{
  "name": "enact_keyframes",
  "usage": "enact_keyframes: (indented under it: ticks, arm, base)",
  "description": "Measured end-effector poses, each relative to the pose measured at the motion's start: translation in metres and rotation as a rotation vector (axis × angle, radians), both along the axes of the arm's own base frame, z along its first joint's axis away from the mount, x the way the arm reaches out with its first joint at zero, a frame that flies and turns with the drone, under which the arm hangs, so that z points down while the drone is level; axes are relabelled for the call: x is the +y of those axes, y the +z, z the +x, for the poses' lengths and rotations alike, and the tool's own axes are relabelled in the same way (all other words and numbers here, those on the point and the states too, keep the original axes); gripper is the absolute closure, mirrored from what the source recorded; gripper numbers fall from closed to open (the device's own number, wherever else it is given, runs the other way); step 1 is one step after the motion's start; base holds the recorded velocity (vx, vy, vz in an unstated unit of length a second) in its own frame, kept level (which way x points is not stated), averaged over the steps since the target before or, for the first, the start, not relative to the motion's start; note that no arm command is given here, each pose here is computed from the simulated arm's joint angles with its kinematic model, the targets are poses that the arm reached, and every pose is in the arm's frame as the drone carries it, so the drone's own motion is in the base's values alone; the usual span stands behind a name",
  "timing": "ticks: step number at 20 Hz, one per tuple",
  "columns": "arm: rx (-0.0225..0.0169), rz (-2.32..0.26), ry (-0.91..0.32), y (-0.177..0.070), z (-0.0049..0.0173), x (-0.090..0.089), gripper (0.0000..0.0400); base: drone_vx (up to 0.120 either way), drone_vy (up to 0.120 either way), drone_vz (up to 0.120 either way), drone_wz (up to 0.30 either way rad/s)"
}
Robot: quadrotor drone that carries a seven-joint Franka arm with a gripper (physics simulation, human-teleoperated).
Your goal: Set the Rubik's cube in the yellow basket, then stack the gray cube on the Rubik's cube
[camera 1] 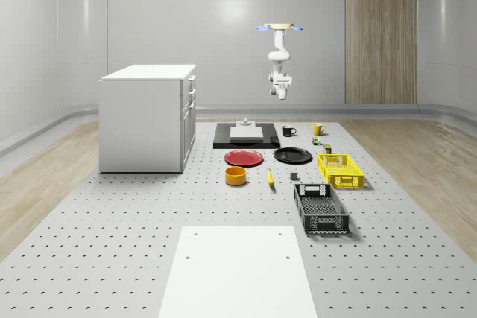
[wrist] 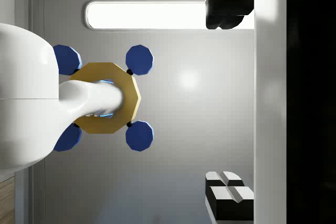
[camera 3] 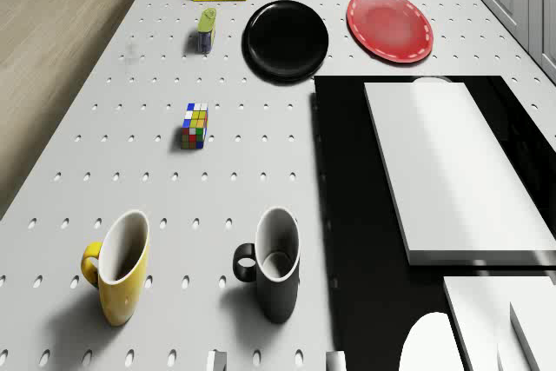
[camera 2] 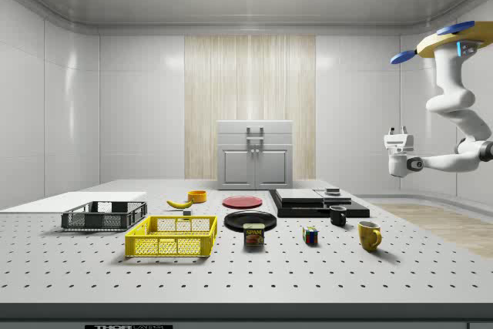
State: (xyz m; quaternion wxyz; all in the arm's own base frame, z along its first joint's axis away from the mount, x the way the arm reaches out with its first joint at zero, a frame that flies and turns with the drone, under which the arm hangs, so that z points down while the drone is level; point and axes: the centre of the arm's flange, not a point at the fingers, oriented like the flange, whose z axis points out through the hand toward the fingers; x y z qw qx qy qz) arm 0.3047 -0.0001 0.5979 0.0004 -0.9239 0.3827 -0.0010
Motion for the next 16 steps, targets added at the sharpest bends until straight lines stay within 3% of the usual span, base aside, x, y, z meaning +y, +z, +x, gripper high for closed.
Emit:
enact_keyframes:
  ticks: [2,5,11,16]
  arm:
    - [-0.0016,0.000,0.000,0.015,-0.0026,0.000,0.0000]
    - [-0.0040,0.000,0.000,0.037,-0.0037,0.000,0.0000]
    - [-0.0086,0.000,0.000,0.071,-0.0018,0.000,0.0000]
    - [-0.0125,0.000,0.000,0.085,-0.0007,0.000,0.0000]
  base:
    - [0.020,0.020,0.000,0.000]
    - [0.120,0.120,0.000,0.000]
    - [0.120,0.120,0.000,0.000]
    - [0.120,0.120,0.000,0.000]
